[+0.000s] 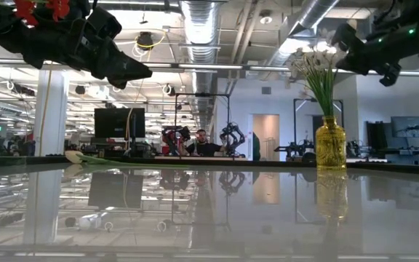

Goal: Sort flowers into vase by color
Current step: Put the bottom of the white tulip into the yellow vase

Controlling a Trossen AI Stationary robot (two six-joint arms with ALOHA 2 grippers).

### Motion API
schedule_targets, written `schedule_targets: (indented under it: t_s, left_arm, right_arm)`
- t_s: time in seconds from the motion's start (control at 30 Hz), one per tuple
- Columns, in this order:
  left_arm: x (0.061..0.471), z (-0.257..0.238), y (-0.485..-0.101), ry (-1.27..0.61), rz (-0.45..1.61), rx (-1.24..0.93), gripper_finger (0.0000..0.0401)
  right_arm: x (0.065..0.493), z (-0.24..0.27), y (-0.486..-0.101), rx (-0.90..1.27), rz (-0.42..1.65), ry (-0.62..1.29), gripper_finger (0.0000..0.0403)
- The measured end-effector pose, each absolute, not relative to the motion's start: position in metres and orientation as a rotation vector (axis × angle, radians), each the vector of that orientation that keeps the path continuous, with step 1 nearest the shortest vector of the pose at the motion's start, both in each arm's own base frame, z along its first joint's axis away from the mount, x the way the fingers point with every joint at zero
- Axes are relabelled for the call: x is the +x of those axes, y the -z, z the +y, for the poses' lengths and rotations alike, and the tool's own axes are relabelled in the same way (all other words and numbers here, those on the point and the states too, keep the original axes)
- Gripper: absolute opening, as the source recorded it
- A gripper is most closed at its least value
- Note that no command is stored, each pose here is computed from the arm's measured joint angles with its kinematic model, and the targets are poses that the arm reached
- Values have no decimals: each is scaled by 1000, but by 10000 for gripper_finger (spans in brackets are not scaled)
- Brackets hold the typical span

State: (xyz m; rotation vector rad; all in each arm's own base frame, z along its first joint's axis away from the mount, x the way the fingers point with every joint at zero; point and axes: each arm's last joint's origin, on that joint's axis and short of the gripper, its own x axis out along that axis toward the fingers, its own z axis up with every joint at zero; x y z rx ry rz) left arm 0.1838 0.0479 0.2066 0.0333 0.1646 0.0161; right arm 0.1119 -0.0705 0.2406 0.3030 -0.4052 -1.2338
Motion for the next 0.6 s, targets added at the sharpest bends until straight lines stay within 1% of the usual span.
schedule_targets:
  t_s: [0.2,0.47,0.6]
  left_arm:
    - [184,48,-207,-17,165,24,84]
    - [184,48,-206,-18,167,8,84]
    - [184,48,-206,-18,170,6,84]
  right_arm:
    - [115,-66,-239,277,-362,1204,16]
    - [117,-66,-227,235,-210,1221,16]
    - [117,-66,-223,224,-166,1222,17]
